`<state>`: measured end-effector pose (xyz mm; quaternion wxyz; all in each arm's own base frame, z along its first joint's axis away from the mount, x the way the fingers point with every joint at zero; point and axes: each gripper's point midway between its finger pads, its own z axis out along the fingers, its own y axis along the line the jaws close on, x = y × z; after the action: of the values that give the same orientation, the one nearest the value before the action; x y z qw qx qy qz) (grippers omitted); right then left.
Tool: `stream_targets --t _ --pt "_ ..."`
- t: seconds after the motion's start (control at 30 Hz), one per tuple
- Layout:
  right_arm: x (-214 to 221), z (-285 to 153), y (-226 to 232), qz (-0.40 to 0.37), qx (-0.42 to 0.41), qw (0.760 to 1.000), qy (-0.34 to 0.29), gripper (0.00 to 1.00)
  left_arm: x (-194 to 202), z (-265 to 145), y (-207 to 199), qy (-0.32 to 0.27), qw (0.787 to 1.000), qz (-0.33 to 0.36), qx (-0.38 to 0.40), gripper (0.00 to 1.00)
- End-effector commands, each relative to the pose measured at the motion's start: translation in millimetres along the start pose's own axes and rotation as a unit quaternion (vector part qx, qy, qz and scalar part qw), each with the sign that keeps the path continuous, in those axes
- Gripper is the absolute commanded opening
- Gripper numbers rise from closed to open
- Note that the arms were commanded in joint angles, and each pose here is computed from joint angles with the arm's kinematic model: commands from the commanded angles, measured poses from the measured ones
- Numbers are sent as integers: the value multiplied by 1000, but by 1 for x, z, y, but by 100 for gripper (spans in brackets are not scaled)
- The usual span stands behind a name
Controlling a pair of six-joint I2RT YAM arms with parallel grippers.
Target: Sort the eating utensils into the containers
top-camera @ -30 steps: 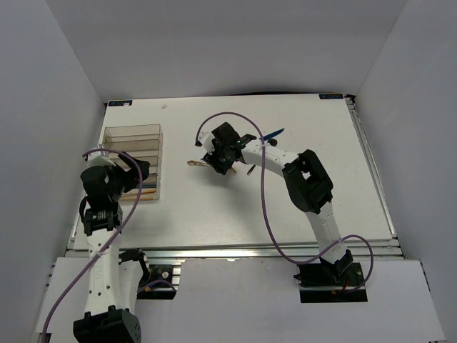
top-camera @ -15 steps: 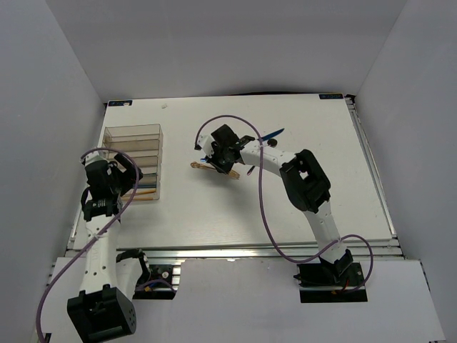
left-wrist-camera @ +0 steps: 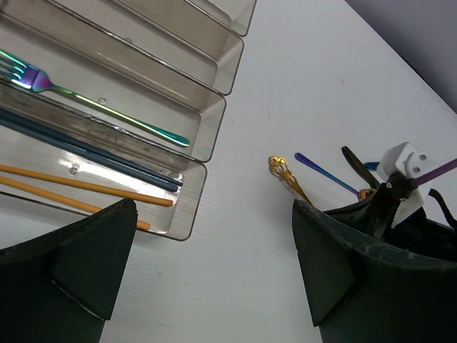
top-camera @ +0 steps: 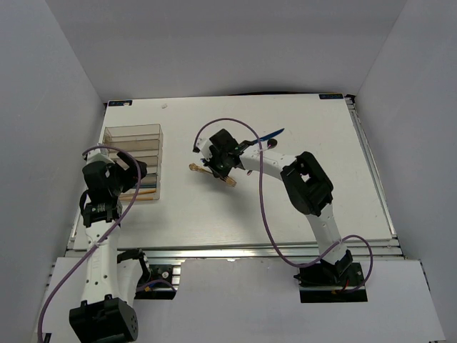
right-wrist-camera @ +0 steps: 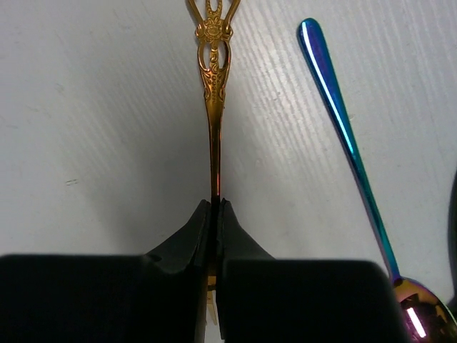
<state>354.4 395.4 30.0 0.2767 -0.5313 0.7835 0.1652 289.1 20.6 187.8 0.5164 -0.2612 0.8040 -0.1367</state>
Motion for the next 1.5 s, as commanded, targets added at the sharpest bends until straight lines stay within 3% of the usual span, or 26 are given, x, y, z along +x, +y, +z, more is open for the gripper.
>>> stream_targets --t 0.0,0.3,0.4,0.43,0.6,0.73,0.77,0.83,0.9,0.97,1.13,1.37,1.47 --pt "-36 -29 10 17 -4 998 -53 0 -4 -2 -17 -1 999 10 44 98" --pt "-129 -79 47 17 -52 981 -186 0 -23 -21 -17 -57 998 7 32 98" --pt "-154 -66 62 -3 -78 976 -203 0 -34 -29 -5 -80 997 -2 -10 98" --pt "-183 -76 60 -15 -77 969 -235 0 -40 -34 -3 -94 995 -11 -22 98" --pt "-240 -62 68 -33 -115 945 -306 0 -68 -71 13 -183 979 -41 -76 98" --pt "-286 -89 78 -49 -143 907 -393 0 -56 -51 11 -143 987 -36 -63 98" --pt "-287 -94 80 -48 -146 904 -398 0 -52 -45 13 -124 989 -37 -71 98" --pt "-289 -97 80 -50 -131 905 -401 0 -48 -32 -12 -87 995 -42 -10 98" --pt "-283 -100 82 -51 -124 910 -393 0 -63 -33 -47 -112 989 -49 82 98" --pt "-273 -106 84 -47 -124 914 -383 0 -83 -51 -89 -151 966 -70 196 98" --pt "-261 -128 95 -46 -128 918 -373 0 -66 -16 -88 -78 971 -115 196 98" --pt "-262 -139 123 -57 -141 920 -360 0 -56 1 -99 -38 963 -127 237 93" --pt "-266 -140 129 -56 -143 921 -358 0 -59 -1 -102 -43 961 -123 245 73"
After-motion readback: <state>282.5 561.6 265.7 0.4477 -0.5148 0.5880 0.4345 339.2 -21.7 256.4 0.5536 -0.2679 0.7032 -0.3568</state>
